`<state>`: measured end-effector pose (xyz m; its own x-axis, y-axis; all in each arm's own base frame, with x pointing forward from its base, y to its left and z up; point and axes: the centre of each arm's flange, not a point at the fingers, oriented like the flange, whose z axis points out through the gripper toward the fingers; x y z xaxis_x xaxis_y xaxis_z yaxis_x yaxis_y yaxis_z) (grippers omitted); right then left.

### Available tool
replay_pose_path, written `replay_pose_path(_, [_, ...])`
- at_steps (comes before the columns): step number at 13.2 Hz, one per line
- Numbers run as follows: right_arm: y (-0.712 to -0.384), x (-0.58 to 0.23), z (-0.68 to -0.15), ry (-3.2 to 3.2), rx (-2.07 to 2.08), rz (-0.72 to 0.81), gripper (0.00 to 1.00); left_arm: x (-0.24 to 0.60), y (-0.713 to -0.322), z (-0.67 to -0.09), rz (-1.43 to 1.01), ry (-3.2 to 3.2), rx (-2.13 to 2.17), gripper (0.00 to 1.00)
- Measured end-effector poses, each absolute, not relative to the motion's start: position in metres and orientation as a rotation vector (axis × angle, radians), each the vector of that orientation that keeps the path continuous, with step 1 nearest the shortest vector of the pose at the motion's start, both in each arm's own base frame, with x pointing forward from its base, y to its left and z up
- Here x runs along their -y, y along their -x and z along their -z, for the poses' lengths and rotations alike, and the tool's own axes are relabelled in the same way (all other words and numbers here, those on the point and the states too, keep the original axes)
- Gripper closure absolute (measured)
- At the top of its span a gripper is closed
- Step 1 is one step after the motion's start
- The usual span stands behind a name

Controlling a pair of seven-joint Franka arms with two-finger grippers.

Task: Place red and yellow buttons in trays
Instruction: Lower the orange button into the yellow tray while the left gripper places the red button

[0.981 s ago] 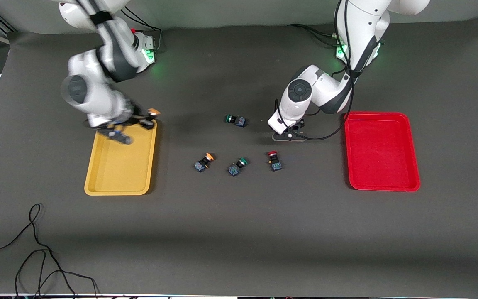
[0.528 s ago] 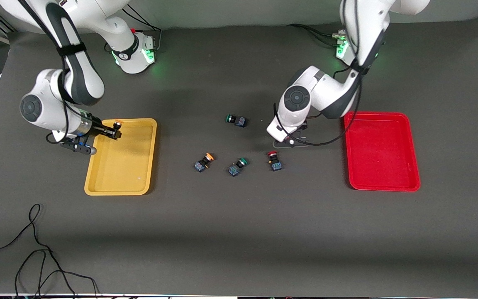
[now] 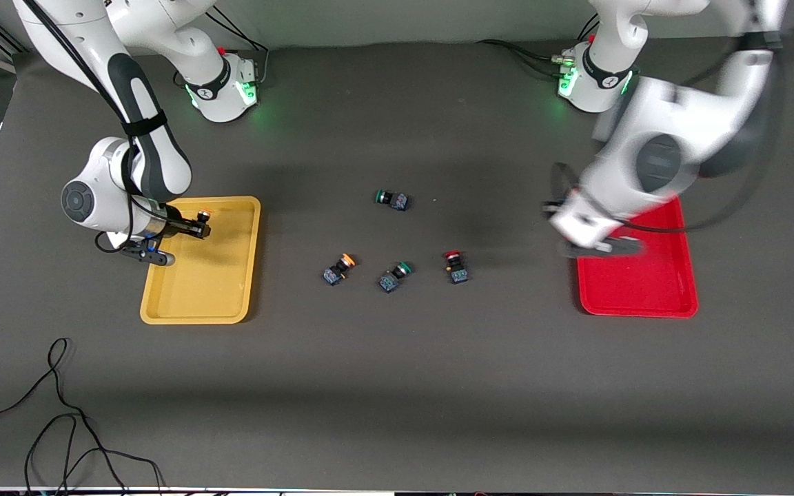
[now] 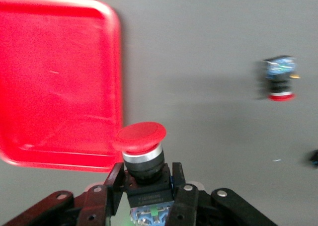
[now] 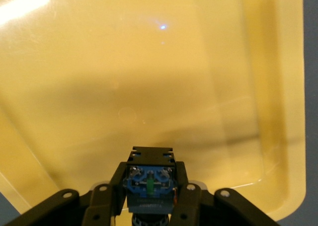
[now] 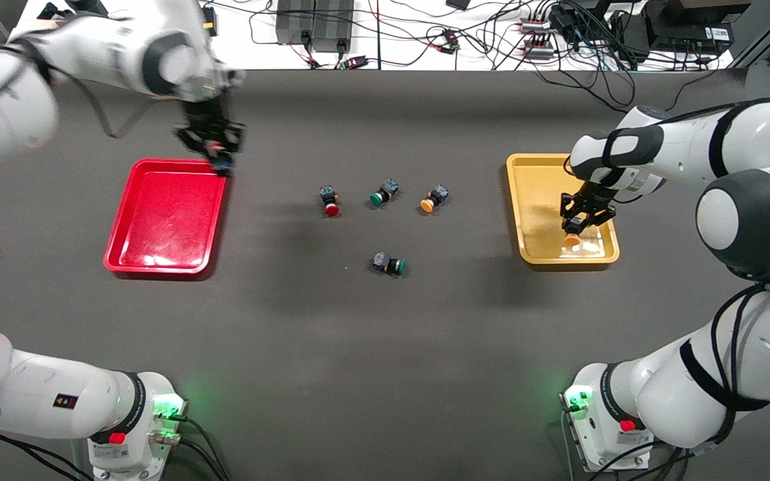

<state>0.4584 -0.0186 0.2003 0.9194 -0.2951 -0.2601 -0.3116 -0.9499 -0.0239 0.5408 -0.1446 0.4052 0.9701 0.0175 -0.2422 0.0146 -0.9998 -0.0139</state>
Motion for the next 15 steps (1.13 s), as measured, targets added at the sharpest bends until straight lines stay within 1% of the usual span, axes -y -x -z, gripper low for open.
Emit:
replay_pose_path(2, [-0.463, 0.018, -0.205, 3.011, -0.473, -0.376, 0.33, 0.073, -0.552, -0.39, -0.406, 3.129, 0.014, 0.56])
replay_pose_path(3, [-0.466, 0.016, -0.21, 3.005, -0.468, -0.368, 0.22, 0.06, -0.552, -0.373, -0.384, 3.127, 0.004, 0.56])
replay_pose_path(4, [-0.47, 0.013, -0.218, 2.993, -0.458, -0.362, 0.13, 0.056, -0.55, -0.349, -0.348, 3.121, -0.007, 0.56])
replay_pose_path(5, [-0.476, 0.009, -0.231, 2.975, -0.441, -0.353, 0.02, 0.056, -0.547, -0.321, -0.323, 3.118, -0.023, 0.56])
replay_pose_path(6, [-0.485, 0.004, -0.249, 2.951, -0.419, -0.344, 0.0, 0.058, -0.543, -0.291, -0.314, 3.122, -0.038, 0.56])
replay_pose_path(8, [-0.514, -0.007, -0.301, 2.904, -0.404, -0.313, 0.0, 0.059, -0.539, -0.238, -0.327, 3.12, -0.072, 0.56])
replay_pose_path(10, [-0.545, -0.027, -0.361, 2.873, -0.446, -0.282, 0.0, 0.05, -0.541, -0.206, -0.334, 3.115, -0.078, 0.56])
replay_pose_path(11, [-0.558, -0.047, -0.387, 2.864, -0.475, -0.261, 0.0, 0.044, -0.541, -0.199, -0.333, 3.112, -0.081, 0.56])
replay_pose_path(12, [-0.567, -0.075, -0.41, 2.857, -0.507, -0.235, 0.0, 0.04, -0.542, -0.197, -0.335, 3.106, -0.087, 0.52])
replay_pose_path(14, [-0.578, -0.154, -0.446, 2.872, -0.55, -0.17, 0.0, 0.04, -0.547, -0.204, -0.32, 3.104, -0.115, 0.28])
replay_pose_path(15, [-0.581, -0.191, -0.451, 2.888, -0.574, -0.153, 0.0, 0.04, -0.552, -0.213, -0.329, 3.1, -0.122, 0.16])
